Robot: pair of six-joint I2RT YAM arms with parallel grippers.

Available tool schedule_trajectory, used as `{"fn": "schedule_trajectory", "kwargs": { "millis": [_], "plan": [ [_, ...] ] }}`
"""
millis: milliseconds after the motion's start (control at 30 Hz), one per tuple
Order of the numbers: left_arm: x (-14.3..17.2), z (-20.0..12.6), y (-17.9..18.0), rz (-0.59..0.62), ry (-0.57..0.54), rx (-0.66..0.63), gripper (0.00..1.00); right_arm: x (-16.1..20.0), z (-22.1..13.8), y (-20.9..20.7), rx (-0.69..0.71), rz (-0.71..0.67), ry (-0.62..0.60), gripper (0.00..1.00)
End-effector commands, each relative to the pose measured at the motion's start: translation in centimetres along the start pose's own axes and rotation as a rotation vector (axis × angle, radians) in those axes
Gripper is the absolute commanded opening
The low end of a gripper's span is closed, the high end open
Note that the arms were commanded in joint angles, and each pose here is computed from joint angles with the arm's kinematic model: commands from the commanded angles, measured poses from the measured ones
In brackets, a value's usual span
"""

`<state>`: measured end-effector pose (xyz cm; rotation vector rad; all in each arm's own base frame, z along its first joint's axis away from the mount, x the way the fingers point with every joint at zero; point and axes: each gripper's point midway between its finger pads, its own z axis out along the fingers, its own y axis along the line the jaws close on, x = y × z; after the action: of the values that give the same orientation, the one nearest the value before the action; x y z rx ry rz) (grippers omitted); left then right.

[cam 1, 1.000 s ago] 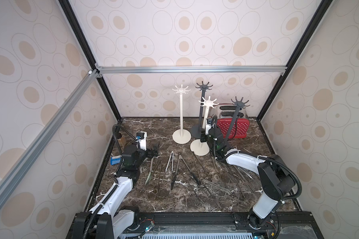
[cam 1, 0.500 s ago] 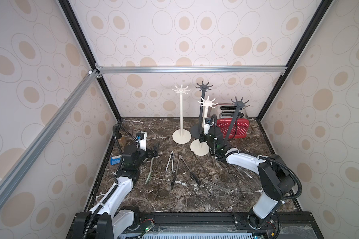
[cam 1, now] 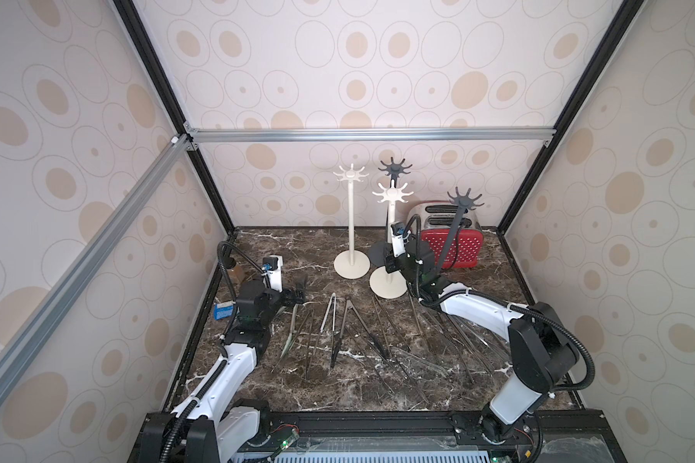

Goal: Hang food tongs on kitchen utensil racks
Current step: Pick up the rack from the center of the board, then place the rack at the center of the board.

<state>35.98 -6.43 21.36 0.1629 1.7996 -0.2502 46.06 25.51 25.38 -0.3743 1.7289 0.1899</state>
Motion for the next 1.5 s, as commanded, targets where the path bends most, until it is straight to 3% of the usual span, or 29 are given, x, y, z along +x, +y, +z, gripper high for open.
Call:
{"fn": "schedule_trajectory", "kwargs": {
  "millis": [0,267,500,833,1467],
  "plan": [
    [-1.8,-0.3,0.0,-0.001,-0.045,-0.012,0.99,-10.9,-3.0,-1.0,-0.002,0.040,-0.295,0.00],
    [-2.5,-1.6,2.5,-0.078,-0.009,-0.170,0.99,-13.0,-4.5,1.5,-0.159,0.097,-0.304,0.00],
    [-3.2,-4.5,4.7,-0.132,0.036,-0.333,0.99,-14.5,-5.8,8.5,-0.331,0.076,-0.290,0.00],
    [-4.0,-7.1,5.6,-0.196,0.060,-0.419,0.99,-16.5,-2.4,15.9,-0.472,0.094,-0.324,0.00],
    [-2.3,-6.8,5.3,-0.219,0.119,-0.404,0.99,-15.5,5.0,23.4,-0.646,0.064,-0.365,0.00]
  ]
}}
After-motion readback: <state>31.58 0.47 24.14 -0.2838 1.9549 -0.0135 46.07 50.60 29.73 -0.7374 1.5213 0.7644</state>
